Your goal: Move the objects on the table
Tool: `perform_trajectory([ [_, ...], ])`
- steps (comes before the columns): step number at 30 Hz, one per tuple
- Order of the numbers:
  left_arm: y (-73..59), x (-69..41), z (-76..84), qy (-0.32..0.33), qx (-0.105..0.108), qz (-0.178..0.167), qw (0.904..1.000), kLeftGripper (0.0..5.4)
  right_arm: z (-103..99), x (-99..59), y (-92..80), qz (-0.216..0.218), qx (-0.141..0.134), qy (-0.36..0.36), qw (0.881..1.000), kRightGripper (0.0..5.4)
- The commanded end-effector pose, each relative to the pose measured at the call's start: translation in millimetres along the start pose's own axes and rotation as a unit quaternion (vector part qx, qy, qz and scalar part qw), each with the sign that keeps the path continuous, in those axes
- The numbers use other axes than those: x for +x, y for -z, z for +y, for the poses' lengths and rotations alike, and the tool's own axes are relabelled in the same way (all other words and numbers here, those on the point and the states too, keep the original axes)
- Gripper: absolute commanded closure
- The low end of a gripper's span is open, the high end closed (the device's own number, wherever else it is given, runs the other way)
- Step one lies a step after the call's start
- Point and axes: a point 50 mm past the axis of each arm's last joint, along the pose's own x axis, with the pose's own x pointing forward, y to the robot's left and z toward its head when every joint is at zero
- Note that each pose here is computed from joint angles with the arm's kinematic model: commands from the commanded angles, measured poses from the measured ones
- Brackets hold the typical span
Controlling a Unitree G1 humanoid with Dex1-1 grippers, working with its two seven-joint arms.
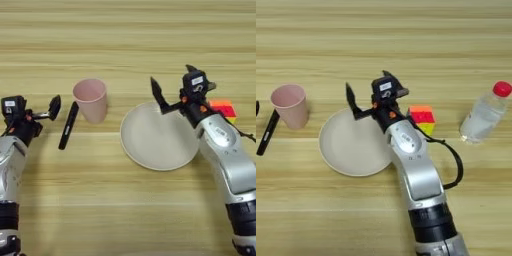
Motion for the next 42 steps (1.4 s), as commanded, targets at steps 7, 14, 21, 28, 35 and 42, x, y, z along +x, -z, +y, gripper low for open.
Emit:
perform_trajectory([
  [7, -9.8, -5.3, -9.0, 0.014, -0.006, -0.06, 0.9981, 0.02, -36.7, -6.2, -5.7, -0.084, -0.081, 0.146, 0.982, 0.0],
  [14, -9.1, -8.3, -16.4, 0.027, -0.006, -0.072, 0.997, 0.02, -59.0, -16.4, -19.0, -0.127, -0.098, 0.2, 0.967, 0.0],
  [21, -7.9, -12.5, -21.1, 0.046, -0.003, -0.073, 0.9962, 0.02, -93.3, -27.2, -32.8, -0.145, -0.1, 0.249, 0.952, 0.0],
  [28, -5.8, -21.0, -17.5, 0.05, 0.016, -0.064, 0.9966, 0.02, -116.2, -34.3, -44.8, -0.16, -0.097, 0.276, 0.943, 0.0],
  [35, -7.7, -29.4, -19.6, 0.071, 0.03, -0.07, 0.9946, 0.02, -133.9, -38.4, -55.4, -0.174, -0.094, 0.299, 0.933, 0.0],
  [42, -8.7, -32.6, -33.4, 0.111, 0.033, -0.082, 0.9899, 0.02, -133.3, -37.8, -53.9, -0.172, -0.091, 0.297, 0.935, 0.0],
])
